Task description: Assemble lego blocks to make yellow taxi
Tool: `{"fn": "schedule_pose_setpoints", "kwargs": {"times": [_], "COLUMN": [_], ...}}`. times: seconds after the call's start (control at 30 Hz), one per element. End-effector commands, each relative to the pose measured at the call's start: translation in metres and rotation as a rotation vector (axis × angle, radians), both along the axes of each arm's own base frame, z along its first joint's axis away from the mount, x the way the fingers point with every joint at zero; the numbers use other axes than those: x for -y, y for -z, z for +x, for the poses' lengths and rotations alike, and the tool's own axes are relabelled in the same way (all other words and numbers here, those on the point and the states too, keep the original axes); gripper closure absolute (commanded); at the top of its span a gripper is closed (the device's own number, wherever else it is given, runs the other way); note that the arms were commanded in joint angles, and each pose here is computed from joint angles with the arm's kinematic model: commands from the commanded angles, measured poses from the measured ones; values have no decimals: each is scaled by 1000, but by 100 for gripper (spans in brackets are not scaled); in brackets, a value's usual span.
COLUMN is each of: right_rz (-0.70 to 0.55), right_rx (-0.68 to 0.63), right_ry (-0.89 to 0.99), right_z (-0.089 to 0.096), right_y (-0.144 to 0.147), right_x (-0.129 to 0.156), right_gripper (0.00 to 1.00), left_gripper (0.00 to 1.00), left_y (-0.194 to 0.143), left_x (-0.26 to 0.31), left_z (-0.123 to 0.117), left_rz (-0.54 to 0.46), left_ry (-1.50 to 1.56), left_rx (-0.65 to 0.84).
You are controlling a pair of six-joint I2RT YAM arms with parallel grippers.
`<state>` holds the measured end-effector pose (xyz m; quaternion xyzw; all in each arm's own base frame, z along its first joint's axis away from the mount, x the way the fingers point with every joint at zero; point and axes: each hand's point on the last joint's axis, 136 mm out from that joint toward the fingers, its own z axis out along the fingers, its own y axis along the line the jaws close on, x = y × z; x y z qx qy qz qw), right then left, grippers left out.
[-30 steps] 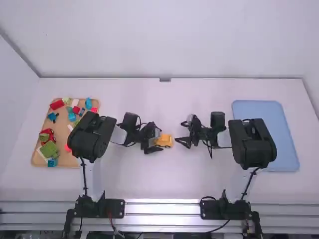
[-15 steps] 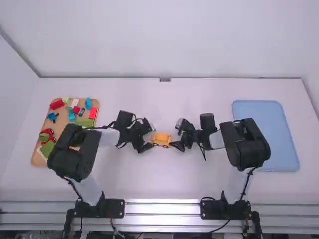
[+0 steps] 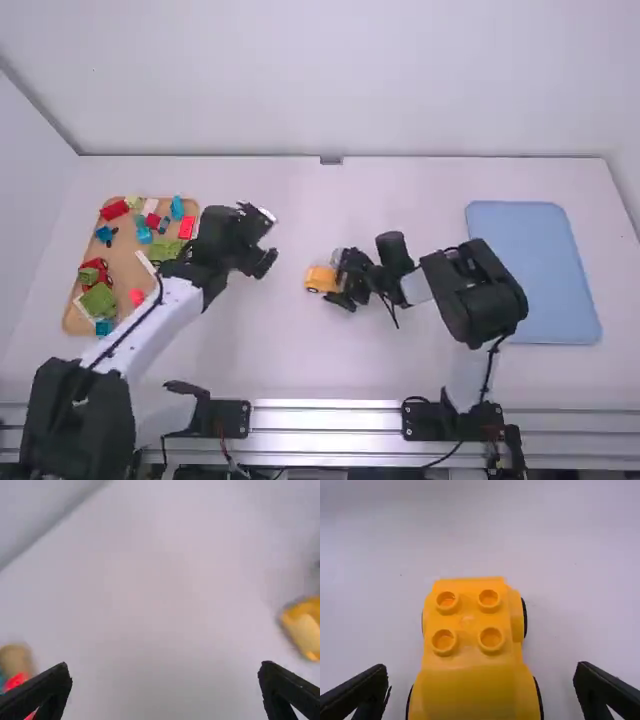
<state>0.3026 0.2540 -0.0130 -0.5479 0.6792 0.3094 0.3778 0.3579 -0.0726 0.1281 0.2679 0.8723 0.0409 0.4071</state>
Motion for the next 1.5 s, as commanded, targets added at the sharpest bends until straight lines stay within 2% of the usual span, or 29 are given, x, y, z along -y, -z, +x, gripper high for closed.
{"fn": "schedule_pose_setpoints", "kwargs": {"times": [0.0,0.13,0.27,0.3,0.33,0.37,0.4,0.43,0.57,0.73,0.87,1.0,1.07,1.1,1.17,1.2,1.3,1.37,1.47], "right_rz": [-40,-46,-51,-53,-55,-56,-60,-60,-37,-50,-143,-245,-305,-317,-353,-360,-371,-371,-350], "right_rx": [12,-9,-29,-34,-30,-28,-22,-17,-8,-38,-76,-100,-99,-99,-123,-130,-178,-199,-257], "right_ry": [16,14,13,12,9,8,-1,-4,-17,50,158,302,412,441,626,669,906,973,1129], "right_z": [10,18,24,25,27,27,28,29,32,45,60,72,79,81,92,95,104,104,101], "right_y": [9,18,21,21,20,19,19,18,11,-4,-26,-50,-65,-67,-77,-79,-85,-84,-81], "right_x": [-10,-26,-31,-32,-33,-33,-34,-34,-38,-31,-1,47,85,94,139,150,212,236,288], "right_gripper": [2,2,0,3,16,21,39,47,60,60,60,62,62,62,62,62,62,62,62], "left_gripper": [1,1,1,1,1,1,1,1,1,1,1,1,1,1,1,1,1,1,1], "left_y": [-18,-33,-37,-38,-40,-40,-42,-44,-50,-51,-51,-49,-48,-47,-48,-48,-49,-49,-48], "left_x": [-57,-92,-103,-102,-101,-101,-101,-101,-94,-64,-16,24,43,45,53,53,53,53,51], "left_z": [3,0,-2,-1,0,0,2,3,10,21,25,15,6,5,1,0,1,1,2], "left_rz": [-47,-96,-111,-115,-123,-124,-130,-136,-182,-193,-191,-168,-171,-172,-178,-179,-178,-175,-167], "left_ry": [-436,-732,-817,-815,-814,-814,-813,-813,-784,-575,-232,75,215,239,296,300,300,302,289], "left_rx": [78,183,220,226,234,235,245,254,276,242,200,175,164,164,164,165,169,170,168]}}
